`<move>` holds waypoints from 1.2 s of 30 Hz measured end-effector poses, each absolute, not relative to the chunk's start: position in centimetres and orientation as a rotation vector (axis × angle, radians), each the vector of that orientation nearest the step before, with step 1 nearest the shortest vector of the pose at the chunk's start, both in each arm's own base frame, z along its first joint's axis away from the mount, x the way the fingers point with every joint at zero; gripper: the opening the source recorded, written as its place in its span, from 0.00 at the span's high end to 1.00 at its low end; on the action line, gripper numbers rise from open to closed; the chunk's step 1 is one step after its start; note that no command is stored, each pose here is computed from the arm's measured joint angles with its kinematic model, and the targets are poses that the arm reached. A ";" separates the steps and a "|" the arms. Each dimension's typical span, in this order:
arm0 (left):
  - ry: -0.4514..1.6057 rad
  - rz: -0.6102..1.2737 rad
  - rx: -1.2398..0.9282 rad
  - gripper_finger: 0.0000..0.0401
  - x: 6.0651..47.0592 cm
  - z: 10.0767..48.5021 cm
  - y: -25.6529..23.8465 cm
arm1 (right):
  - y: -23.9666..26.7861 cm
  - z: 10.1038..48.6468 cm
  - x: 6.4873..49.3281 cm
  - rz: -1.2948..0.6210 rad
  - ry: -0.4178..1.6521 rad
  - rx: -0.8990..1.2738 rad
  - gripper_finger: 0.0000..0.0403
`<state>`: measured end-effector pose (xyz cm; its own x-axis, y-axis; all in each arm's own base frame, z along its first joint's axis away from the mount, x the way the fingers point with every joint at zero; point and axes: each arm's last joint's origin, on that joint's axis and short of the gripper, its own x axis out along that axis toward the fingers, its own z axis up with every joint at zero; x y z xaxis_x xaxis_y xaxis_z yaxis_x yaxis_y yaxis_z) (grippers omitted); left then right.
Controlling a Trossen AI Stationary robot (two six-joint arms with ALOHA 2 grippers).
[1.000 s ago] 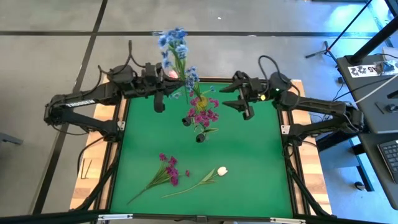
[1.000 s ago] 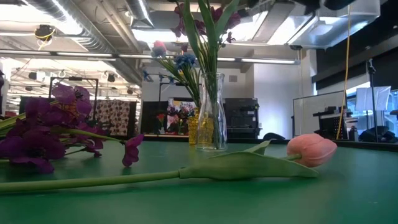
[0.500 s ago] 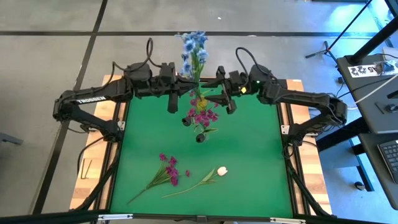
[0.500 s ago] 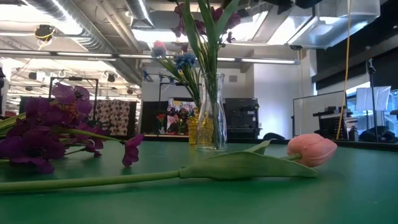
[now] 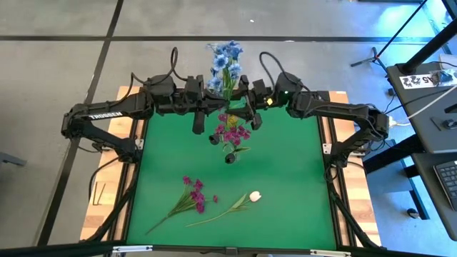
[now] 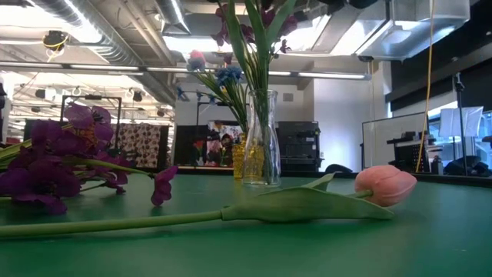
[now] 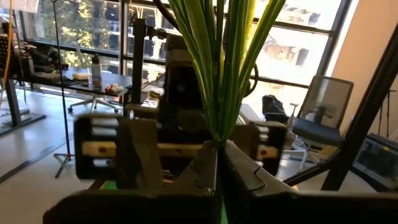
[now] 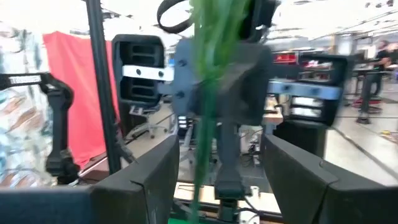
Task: Sort flowers into vase by color
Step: Put the blue flowers into the yellow vase
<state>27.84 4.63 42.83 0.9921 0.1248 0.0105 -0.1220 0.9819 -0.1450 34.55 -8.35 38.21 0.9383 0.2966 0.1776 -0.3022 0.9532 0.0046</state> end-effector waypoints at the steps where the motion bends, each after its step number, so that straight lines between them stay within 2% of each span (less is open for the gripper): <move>1: -0.020 0.124 -0.145 1.00 27.8 42.8 4.6 | -8.2 38.1 34.8 0.312 -0.171 0.035 0.44; 7: 0.012 0.125 -0.148 1.00 27.8 42.5 4.5 | -7.7 38.0 35.1 0.328 -0.170 0.016 0.47; 16: 0.046 0.134 -0.152 1.00 27.8 42.2 4.5 | -7.8 37.8 35.2 0.337 -0.144 0.030 0.72; 21: 0.088 0.155 -0.155 1.00 27.8 41.8 4.5 | -7.8 37.4 35.2 0.339 -0.112 0.041 0.81; 31: 0.112 0.158 -0.157 1.00 27.8 41.6 4.5 | -7.8 37.3 35.2 0.338 -0.100 0.035 0.94; 36: 0.113 0.159 -0.165 0.93 27.8 41.5 4.5 | -7.8 37.3 35.2 0.335 -0.103 0.019 0.97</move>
<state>27.76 4.51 41.53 0.9810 0.1485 -0.1252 -0.1670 0.9739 -0.1540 35.22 -7.79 37.29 0.9391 0.3276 0.1040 -0.3295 0.9441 0.0019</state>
